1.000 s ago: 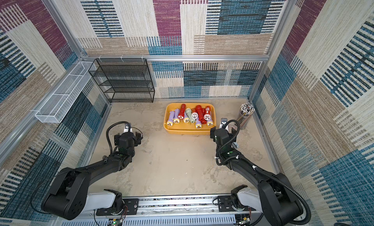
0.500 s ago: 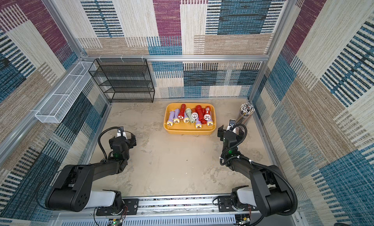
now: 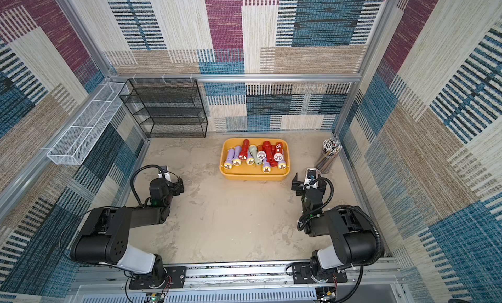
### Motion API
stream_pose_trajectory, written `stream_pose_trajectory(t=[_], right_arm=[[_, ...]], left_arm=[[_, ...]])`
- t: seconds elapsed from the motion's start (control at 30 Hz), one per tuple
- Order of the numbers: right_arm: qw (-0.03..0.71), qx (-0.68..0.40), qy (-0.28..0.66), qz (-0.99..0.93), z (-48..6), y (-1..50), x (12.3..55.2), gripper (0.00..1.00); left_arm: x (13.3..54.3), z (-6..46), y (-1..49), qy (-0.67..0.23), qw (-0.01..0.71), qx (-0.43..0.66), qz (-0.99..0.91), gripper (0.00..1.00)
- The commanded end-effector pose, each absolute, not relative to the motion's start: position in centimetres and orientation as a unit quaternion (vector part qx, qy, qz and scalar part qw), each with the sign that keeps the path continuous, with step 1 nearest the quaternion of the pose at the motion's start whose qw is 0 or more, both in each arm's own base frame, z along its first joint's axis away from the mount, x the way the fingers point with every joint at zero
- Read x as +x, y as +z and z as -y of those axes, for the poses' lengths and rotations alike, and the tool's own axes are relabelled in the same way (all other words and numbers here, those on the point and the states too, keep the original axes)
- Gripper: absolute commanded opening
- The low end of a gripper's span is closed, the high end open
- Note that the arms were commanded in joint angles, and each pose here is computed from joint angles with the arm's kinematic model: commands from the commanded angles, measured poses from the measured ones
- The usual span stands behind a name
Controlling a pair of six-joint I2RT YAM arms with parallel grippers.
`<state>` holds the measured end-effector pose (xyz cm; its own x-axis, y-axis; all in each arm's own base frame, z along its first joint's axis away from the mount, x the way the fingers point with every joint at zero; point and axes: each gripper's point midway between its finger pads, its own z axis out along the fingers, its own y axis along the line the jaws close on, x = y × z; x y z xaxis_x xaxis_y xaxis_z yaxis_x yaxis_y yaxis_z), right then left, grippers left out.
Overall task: Put the flashlights into the storage boxes
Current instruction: Reset both arms
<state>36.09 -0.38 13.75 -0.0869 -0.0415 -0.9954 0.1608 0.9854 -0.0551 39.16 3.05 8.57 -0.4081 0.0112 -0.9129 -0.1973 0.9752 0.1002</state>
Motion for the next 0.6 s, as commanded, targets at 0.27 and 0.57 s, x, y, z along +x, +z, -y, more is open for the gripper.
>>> stream_pose_trajectory(t=[0.27,0.57], right_arm=[[0.72,0.006,-0.029,-0.693,-0.8,16.2,35.6,1.0],[0.725,-0.02,-0.011,-0.688,-1.5,15.7,35.2,1.0]], left_arm=[[39.7,-2.9,9.3,0.074,0.552,-0.062,-0.828,0.99],[39.5,-2.9,9.4,0.075,0.555,-0.062,-0.826,0.99]])
